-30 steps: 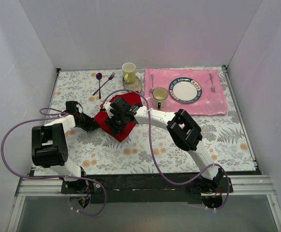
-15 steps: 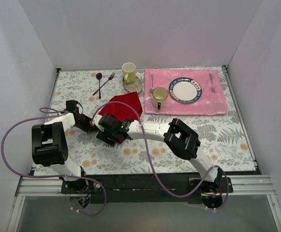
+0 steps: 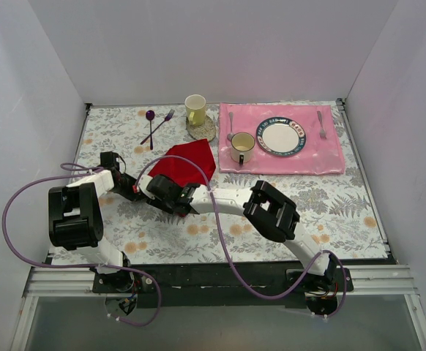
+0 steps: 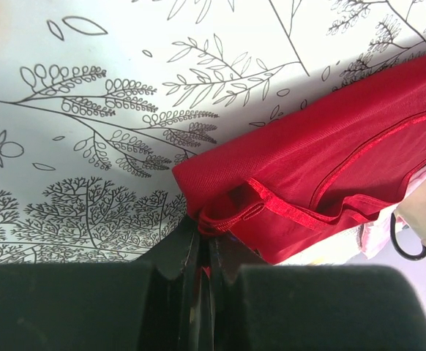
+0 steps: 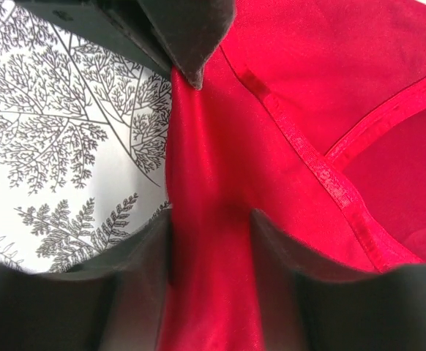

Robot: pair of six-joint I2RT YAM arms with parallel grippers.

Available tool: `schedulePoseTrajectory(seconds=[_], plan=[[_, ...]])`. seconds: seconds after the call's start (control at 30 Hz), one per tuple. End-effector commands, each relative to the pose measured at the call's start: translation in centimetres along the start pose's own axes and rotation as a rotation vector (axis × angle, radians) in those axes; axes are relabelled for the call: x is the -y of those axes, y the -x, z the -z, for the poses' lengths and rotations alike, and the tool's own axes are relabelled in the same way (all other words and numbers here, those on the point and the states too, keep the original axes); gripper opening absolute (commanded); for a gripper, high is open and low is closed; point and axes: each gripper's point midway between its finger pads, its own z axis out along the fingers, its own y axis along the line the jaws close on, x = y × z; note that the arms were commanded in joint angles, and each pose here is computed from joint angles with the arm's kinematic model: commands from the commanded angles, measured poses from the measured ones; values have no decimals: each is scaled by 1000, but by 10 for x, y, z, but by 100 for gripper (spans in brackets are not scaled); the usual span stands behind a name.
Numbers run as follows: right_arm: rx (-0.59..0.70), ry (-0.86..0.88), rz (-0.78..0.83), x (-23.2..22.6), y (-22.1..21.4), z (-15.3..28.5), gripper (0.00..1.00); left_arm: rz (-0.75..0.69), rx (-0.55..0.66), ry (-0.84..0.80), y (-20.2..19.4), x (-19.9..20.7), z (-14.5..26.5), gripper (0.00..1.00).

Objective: Fold the napkin, place the utensils inside, and roll it up
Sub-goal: Roll the napkin with the utensil

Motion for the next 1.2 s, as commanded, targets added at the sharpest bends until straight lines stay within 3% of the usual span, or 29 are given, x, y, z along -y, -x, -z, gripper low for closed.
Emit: schedulePoseTrajectory(seconds=[0.0,0.1,0.2,0.23,0.3,0.43,0.73,0.8,1.0,1.17], plan=[[21,4,11,-1,5,-11,43,-29,17,-23,4,11,9,0],[15,49,8,-9,4,-11,19,-31,24,-19,5,11,10,0],[-9,115,-22,-16,3,-13,10,-41,32,-22,6,11,10,0],[-28,135,-27,-19,-2,-17,2,-49,38,-21,7,11,10,0],[-43,200,-69,-26,-7,-16,1,-65,62,-22,11,11,12,2],[-27,329,-178,-34,-10,-9,1,-111,131,-40,20,17,22,23],[18,664,-508,-28,-14,-3,1,-208,293,-104,34,32,60,54],[12,723,-586,-22,-18,0,1,-231,312,-125,32,35,69,56],[20,863,-767,-15,-32,0,1,-228,214,-200,-2,35,67,57],[44,945,-894,-9,-39,2,1,-236,144,-244,-29,39,60,51]])
